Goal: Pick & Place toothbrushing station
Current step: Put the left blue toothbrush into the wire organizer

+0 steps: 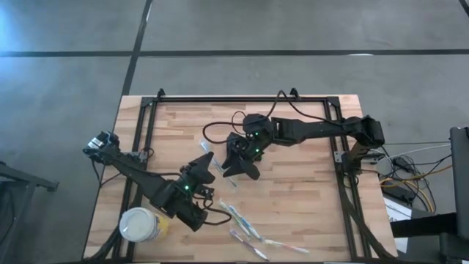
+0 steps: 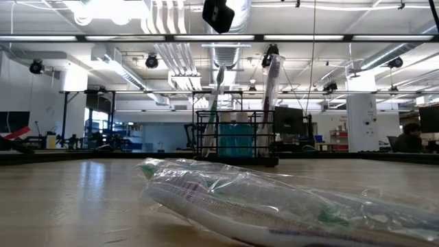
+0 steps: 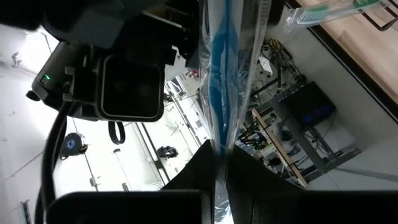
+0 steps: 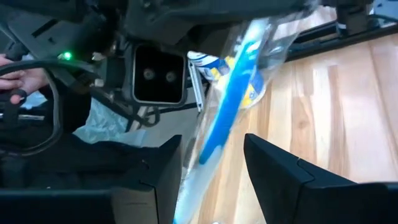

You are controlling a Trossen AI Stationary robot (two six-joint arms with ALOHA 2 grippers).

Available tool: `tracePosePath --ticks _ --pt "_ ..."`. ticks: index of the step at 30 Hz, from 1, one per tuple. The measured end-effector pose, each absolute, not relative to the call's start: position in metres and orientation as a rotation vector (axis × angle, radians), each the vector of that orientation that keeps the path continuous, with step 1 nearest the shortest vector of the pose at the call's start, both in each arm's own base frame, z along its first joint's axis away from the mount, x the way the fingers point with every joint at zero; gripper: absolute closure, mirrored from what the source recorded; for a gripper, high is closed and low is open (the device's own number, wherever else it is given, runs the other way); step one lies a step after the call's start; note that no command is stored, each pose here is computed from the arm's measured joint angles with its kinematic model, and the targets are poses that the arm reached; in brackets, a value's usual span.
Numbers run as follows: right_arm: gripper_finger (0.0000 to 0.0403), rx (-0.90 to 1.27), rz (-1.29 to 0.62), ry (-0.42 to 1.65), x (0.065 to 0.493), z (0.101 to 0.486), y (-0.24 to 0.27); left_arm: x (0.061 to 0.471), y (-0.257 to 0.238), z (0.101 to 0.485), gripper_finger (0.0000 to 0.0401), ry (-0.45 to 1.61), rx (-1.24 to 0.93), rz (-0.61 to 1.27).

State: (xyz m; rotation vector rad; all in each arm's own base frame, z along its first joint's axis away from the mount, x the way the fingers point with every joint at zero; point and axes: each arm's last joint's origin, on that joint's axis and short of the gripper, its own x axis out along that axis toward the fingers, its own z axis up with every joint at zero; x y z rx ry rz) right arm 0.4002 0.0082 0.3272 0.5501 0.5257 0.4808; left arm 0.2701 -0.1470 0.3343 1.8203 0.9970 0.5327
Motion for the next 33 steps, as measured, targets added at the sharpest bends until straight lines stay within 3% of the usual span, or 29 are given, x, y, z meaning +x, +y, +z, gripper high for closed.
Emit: tracePosePath --ticks 9,20,33 --pt "0.0264 0.525 0.484 0.526 0.4 0.325 0.008 0.273 -0.142 0.335 0.038 1.005 1.802 0.556" --pt "0.038 0.465 0.478 0.527 0.399 0.321 0.007 0.276 -0.142 0.336 0.0374 0.994 1.776 0.577" --pt "0.0381 0.333 0.491 0.475 0.393 0.33 0.008 0.258 -0.157 0.346 0.0304 0.89 1.719 0.537"
